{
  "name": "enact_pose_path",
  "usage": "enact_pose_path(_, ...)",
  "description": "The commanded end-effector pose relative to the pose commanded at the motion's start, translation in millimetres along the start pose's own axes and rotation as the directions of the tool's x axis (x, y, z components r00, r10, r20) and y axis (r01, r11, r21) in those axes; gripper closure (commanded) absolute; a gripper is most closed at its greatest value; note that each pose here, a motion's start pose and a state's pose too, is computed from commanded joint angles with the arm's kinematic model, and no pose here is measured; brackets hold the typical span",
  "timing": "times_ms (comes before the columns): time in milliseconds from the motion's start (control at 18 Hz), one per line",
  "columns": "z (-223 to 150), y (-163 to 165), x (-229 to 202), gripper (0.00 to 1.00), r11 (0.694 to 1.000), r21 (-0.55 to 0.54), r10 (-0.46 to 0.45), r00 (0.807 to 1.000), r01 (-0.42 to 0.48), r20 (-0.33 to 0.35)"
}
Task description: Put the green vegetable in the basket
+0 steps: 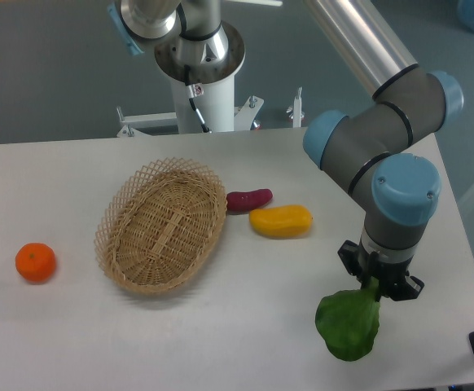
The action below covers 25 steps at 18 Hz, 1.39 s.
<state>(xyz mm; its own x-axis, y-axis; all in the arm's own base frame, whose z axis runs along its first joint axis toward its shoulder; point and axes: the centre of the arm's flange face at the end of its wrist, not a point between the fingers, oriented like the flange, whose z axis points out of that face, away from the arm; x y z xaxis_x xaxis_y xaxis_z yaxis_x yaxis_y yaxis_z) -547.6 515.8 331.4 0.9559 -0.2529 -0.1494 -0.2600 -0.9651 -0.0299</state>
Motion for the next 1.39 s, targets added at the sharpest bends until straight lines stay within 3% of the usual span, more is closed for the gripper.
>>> enact_pose_path(1222, 1, 0, 4, 0.68, 1.000, 0.011, -0.008, 1.000, 0.008, -0.005)
enact_pose_path(1389, 1, 0, 22, 0.68, 1.000, 0.006, -0.001, 1.000, 0.001, -0.023)
